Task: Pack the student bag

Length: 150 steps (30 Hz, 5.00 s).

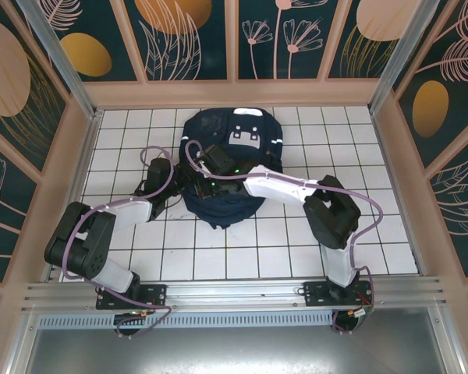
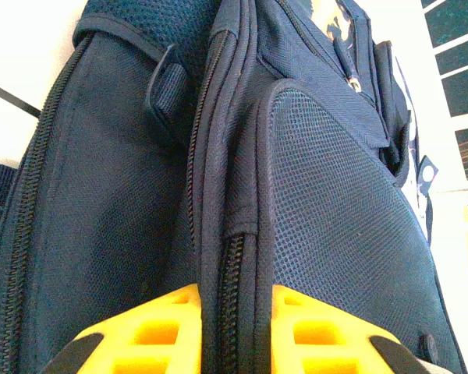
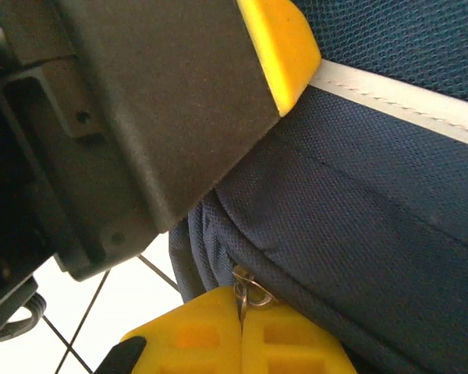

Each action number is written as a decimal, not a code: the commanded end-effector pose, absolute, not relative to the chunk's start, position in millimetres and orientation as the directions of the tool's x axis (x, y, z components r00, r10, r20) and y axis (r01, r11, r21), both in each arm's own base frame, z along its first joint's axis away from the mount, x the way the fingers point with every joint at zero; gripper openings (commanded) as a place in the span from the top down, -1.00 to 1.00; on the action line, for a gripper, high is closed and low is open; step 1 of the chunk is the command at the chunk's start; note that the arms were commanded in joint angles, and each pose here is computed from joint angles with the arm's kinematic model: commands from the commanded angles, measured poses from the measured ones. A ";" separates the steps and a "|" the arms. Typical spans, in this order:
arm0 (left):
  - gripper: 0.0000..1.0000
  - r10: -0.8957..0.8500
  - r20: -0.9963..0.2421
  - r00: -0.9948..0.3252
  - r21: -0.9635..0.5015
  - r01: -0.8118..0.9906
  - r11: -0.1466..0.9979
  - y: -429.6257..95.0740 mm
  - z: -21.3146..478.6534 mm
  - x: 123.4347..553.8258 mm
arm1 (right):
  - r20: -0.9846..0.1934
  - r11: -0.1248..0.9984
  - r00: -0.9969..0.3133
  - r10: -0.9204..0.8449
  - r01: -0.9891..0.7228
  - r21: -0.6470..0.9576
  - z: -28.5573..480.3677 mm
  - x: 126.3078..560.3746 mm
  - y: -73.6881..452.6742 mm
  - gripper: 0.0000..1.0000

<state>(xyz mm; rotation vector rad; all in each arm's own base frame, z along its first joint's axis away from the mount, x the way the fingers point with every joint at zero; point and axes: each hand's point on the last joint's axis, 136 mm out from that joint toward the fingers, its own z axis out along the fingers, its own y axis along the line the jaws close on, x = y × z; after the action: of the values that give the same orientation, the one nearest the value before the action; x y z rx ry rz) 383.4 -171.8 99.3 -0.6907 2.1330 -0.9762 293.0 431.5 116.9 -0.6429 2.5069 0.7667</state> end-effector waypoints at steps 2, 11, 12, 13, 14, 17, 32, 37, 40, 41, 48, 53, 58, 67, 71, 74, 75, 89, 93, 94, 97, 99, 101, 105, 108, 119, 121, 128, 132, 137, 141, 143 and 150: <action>0.84 -0.596 -0.293 -0.748 -0.876 -0.041 0.481 -219.1 130.1 357.4 | -0.693 0.533 -0.705 -0.150 -0.648 0.544 196.5 289.0 490.2 0.82; -0.07 -0.643 -0.365 -0.673 -0.797 -0.130 0.589 -188.1 133.5 358.6 | -0.709 0.605 -0.705 -0.017 -0.572 0.554 225.9 280.7 401.6 0.00; -0.13 -0.636 -0.387 -0.668 -0.778 -0.134 0.614 -183.7 134.4 357.9 | -0.704 0.638 -0.710 -0.001 -0.542 0.546 223.8 283.4 386.0 -0.02; -0.16 -0.628 -0.403 -0.665 -0.760 -0.139 0.635 -179.9 134.3 356.7 | -0.701 0.661 -0.713 0.012 -0.520 0.540 222.0 286.2 373.1 -0.04; -0.19 -0.618 -0.426 -0.661 -0.740 -0.138 0.658 -175.8 135.6 355.7 | -0.692 0.688 -0.721 0.029 -0.488 0.537 218.2 289.0 357.8 -0.07; -0.24 -0.552 -0.499 -0.668 -0.679 -0.094 0.728 -170.6 143.3 352.2 | -0.640 0.758 -0.755 0.144 -0.332 0.562 206.9 303.0 312.6 -0.23; -0.47 0.063 -0.763 -0.644 -0.283 0.419 0.863 -255.0 184.1 334.0 | -0.192 0.509 -0.785 0.589 0.176 0.843 155.7 338.7 214.5 -0.32; -0.54 0.347 -0.730 -0.588 -0.058 0.559 0.827 -290.3 163.8 334.0 | -0.201 0.540 -0.755 0.624 0.231 0.809 148.2 341.9 190.1 -0.37; -0.56 0.457 -0.669 -0.586 0.045 0.582 0.812 -297.9 146.3 339.2 | -0.287 0.642 -0.726 0.624 0.268 0.718 141.4 343.3 162.7 -0.39; -0.57 0.466 -0.657 -0.592 0.058 0.577 0.815 -299.3 143.3 341.8 | -0.322 0.685 -0.712 0.624 0.300 0.664 136.4 340.7 148.3 -0.41; -0.64 0.364 -0.729 -0.580 -0.033 0.561 0.827 -313.7 163.0 346.8 | -0.430 0.760 -0.629 0.648 0.565 0.321 109.4 287.4 47.5 -0.55; -0.66 0.289 -0.770 -0.569 -0.090 0.545 0.834 -318.1 180.6 347.6 | -0.393 0.693 -0.599 0.697 0.703 0.157 94.0 238.6 15.6 -0.56; -0.68 0.229 -0.787 -0.572 -0.132 0.521 0.843 -318.4 188.5 348.4 | -0.356 0.623 -0.566 0.744 0.779 0.064 83.4 207.9 2.4 -0.60; -0.70 0.179 -0.791 -0.585 -0.188 0.511 0.839 -320.9 190.9 345.2 | -0.154 0.647 -0.629 0.762 0.728 0.225 42.7 204.4 48.4 -0.66; -0.71 0.156 -0.782 -0.603 -0.237 0.520 0.821 -327.4 191.9 341.3 | -0.118 0.634 -0.642 0.758 0.681 0.367 43.0 225.7 72.1 -0.66; -0.71 0.140 -0.782 -0.608 -0.264 0.526 0.808 -331.6 195.1 340.0 | -0.134 0.621 -0.639 0.757 0.640 0.452 53.8 248.4 83.3 -0.65; -0.71 0.132 -0.782 -0.609 -0.272 0.525 0.806 -332.8 196.2 340.5 | -0.145 0.621 -0.639 0.755 0.626 0.473 58.0 256.7 86.1 -0.65; -0.73 0.034 -0.756 -0.654 -0.377 0.476 0.794 -342.7 200.1 344.2 | -0.439 0.867 -0.748 0.497 0.451 0.213 88.3 310.6 46.1 -0.73; -0.74 0.031 -0.757 -0.653 -0.366 0.463 0.808 -340.4 201.5 347.2 | -0.394 0.893 -0.802 0.449 0.415 0.174 67.4 306.9 44.5 -0.98; -0.74 0.032 -0.756 -0.653 -0.365 0.462 0.808 -339.9 201.3 346.6 | -0.376 0.896 -0.814 0.443 0.395 0.201 64.1 303.4 50.6 -0.97; -0.75 0.040 -0.756 -0.653 -0.354 0.459 0.815 -337.6 199.2 346.2 | -0.345 0.888 -0.832 0.434 0.331 0.318 61.0 290.9 69.9 -0.98; -0.75 0.056 -0.759 -0.648 -0.330 0.458 0.825 -334.8 197.4 347.2 | -0.307 0.878 -0.853 0.422 0.299 0.375 58.0 279.7 81.8 -0.98; -0.74 0.086 -0.772 -0.630 -0.274 0.451 0.849 -328.2 198.0 351.8 | -0.243 0.853 -0.879 0.410 0.274 0.444 55.2 267.7 97.2 -0.98; -0.74 0.196 -0.796 -0.573 -0.118 0.464 0.878 -313.5 200.5 359.2 | -0.183 0.814 -0.910 0.372 0.225 0.535 53.9 249.1 122.7 -0.97; -0.75 0.287 -0.790 -0.542 -0.046 0.520 0.853 -313.0 198.5 356.9 | -0.183 0.808 -0.916 0.357 0.204 0.553 54.8 241.8 127.6 -0.89; -0.79 0.361 -0.759 -0.542 0.012 0.542 0.840 -310.1 187.2 357.1 | -0.199 0.806 -0.902 0.383 0.221 0.549 37.1 247.0 124.9 -0.46; -0.79 0.378 -0.748 -0.545 0.025 0.546 0.837 -308.9 184.2 356.5 | -0.203 0.807 -0.900 0.385 0.222 0.547 33.9 248.8 124.2 -0.41; -0.78 0.446 -0.715 -0.539 0.066 0.583 0.810 -309.6 176.5 354.8 | -0.213 0.794 -0.896 0.390 0.210 0.570 30.5 255.6 127.3 0.03; -0.76 0.501 -0.687 -0.526 0.083 0.629 0.773 -312.9 167.9 351.6 | -0.252 0.807 -0.873 0.417 0.229 0.544 37.4 264.1 118.9 0.48; -0.72 0.589 -0.626 -0.511 0.101 0.696 0.711 -318.3 147.5 346.2 | -0.348 0.833 -0.820 0.454 0.252 0.492 66.4 275.0 99.3 0.58; -0.75 0.659 -0.581 -0.478 0.077 0.774 0.629 -326.1 134.4 334.0 | -0.369 0.832 -0.807 0.462 0.249 0.496 82.1 278.9 95.3 0.58; -0.76 0.693 -0.553 -0.463 0.064 0.805 0.589 -329.0 125.6 328.3 | -0.366 0.828 -0.807 0.464 0.247 0.503 84.6 279.6 96.1 0.58; -0.76 0.713 -0.522 -0.468 0.129 0.783 0.609 -324.4 118.4 343.8 | -0.363 0.821 -0.807 0.465 0.238 0.519 89.6 281.0 99.3 0.58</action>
<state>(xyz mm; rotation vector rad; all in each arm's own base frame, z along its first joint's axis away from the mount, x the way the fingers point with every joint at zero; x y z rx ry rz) 334.4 -327.7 114.0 1.1635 2.3098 -0.2290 276.4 100.9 76.8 0.5241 2.5417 0.6313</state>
